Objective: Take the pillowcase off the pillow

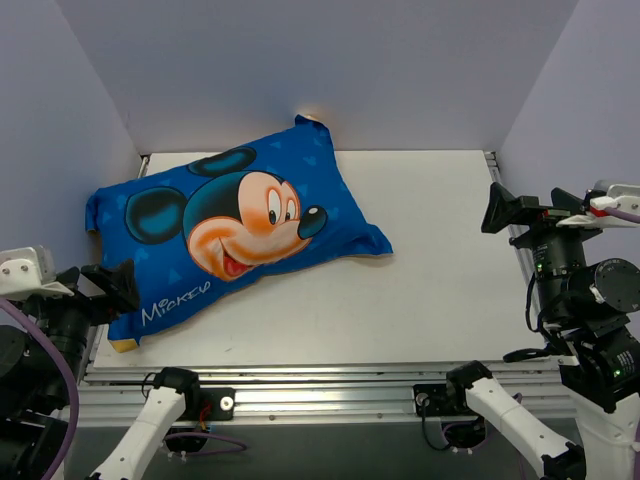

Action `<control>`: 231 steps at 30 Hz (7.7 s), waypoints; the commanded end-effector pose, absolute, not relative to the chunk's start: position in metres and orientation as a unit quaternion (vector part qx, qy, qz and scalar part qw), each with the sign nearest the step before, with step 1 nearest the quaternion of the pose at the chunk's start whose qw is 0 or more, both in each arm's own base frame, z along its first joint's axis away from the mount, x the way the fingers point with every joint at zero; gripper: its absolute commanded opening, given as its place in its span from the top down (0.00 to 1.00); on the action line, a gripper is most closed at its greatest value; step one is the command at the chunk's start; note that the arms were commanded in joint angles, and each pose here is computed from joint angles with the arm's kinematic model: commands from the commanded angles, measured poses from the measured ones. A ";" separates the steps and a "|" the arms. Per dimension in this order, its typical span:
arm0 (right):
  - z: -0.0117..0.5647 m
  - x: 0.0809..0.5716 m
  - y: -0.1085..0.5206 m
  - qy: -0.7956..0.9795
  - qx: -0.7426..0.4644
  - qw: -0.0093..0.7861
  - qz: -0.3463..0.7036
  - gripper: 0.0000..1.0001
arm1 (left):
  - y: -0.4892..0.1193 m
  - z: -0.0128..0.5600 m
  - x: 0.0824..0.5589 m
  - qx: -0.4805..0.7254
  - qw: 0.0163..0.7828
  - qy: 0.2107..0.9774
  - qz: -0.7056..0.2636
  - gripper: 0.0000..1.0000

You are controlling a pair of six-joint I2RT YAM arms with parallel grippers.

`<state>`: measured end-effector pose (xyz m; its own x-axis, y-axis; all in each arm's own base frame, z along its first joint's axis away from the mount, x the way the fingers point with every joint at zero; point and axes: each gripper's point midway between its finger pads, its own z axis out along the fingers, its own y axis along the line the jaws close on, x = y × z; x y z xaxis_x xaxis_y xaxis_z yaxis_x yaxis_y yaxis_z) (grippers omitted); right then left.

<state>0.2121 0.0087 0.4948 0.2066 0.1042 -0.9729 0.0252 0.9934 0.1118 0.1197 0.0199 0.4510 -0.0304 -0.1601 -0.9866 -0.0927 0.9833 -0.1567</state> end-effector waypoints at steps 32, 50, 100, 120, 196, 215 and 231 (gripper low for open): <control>0.410 0.241 0.076 0.720 0.013 0.676 0.157 0.00 | 0.003 0.372 0.189 -0.136 0.587 0.798 -0.027 0.06; 0.309 0.292 0.165 0.803 -0.059 0.527 0.271 0.00 | 0.119 0.251 0.381 -0.351 0.475 0.806 0.030 0.06; 0.170 0.382 0.142 0.890 0.075 0.402 0.201 0.00 | -0.226 0.151 0.224 -0.059 0.220 0.923 -0.311 0.06; 0.140 0.427 0.073 0.834 0.239 0.354 0.350 0.00 | -0.234 0.221 0.360 -0.053 0.369 0.902 -0.219 0.06; 0.179 0.309 0.257 0.892 -0.094 0.346 0.273 0.19 | -0.156 0.133 0.281 -0.227 0.302 0.892 -0.248 0.06; 0.280 0.446 0.326 0.832 -0.185 0.482 0.205 0.27 | -0.151 0.285 0.273 -0.029 0.453 0.848 -0.274 0.06; 0.217 0.353 0.138 0.877 0.078 0.431 0.199 0.20 | -0.280 0.280 0.302 0.171 0.488 0.842 -0.153 0.06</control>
